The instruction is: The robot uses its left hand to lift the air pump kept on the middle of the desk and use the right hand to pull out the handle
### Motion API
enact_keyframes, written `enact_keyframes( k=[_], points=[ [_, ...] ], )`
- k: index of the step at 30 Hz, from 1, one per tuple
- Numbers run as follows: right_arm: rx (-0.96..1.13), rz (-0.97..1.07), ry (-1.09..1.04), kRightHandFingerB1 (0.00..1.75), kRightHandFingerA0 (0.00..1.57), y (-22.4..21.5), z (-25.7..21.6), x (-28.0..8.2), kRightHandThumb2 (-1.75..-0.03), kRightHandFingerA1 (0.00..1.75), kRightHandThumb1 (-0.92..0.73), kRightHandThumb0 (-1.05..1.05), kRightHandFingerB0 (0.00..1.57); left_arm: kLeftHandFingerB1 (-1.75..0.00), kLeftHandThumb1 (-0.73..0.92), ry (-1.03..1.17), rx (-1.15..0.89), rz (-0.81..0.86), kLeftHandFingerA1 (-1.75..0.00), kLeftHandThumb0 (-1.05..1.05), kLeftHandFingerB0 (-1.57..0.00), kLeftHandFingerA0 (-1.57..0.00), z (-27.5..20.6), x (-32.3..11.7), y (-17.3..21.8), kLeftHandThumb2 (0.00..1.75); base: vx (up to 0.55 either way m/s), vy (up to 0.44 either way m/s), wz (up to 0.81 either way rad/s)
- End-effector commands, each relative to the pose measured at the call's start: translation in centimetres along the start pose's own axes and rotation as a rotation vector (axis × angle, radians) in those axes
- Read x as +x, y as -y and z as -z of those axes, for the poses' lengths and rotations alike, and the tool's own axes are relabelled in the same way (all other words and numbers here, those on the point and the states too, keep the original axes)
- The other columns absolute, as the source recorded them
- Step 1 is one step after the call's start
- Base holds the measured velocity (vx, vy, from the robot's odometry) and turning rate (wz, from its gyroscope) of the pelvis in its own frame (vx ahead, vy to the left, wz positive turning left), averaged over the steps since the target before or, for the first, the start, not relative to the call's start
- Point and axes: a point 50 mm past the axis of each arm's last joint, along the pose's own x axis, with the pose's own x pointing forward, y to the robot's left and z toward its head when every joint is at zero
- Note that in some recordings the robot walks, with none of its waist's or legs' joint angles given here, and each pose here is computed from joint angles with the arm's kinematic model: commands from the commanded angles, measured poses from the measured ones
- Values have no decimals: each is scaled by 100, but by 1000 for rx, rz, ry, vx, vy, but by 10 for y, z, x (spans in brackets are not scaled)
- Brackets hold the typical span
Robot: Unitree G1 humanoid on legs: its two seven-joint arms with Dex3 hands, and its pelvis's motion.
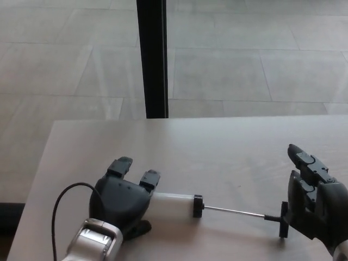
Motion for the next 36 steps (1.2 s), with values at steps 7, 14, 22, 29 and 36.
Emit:
enact_keyframes(
  k=[7,14,22,29,36],
  points=[
    [-57,191,138,6,0,66,-36,6,-117,19,-80,-95,0,0,58,113,-913,50,-11,-98,0,0,74,-24,-62,97,0,0,0],
    [-235,392,102,6,0,190,-56,-27,-115,17,-80,-96,2,-26,68,-79,-1516,-337,-23,-86,-3,0,195,-115,-70,104,0,0,0],
    [-171,645,21,19,0,277,-35,-105,-112,20,-75,-96,10,-33,81,-574,-1645,-578,-46,-71,-25,-19,265,-229,-30,64,0,0,0],
    [-57,898,-91,45,6,303,5,-177,-99,50,-69,-65,14,-40,83,-1062,-1702,-774,-54,-67,-29,-25,262,-354,32,65,0,0,0],
    [57,1062,-147,52,47,307,44,-215,-99,81,-64,-58,28,-61,57,-1376,-1795,-933,-64,-80,-37,-24,234,-437,91,100,0,0,0]
  ],
)
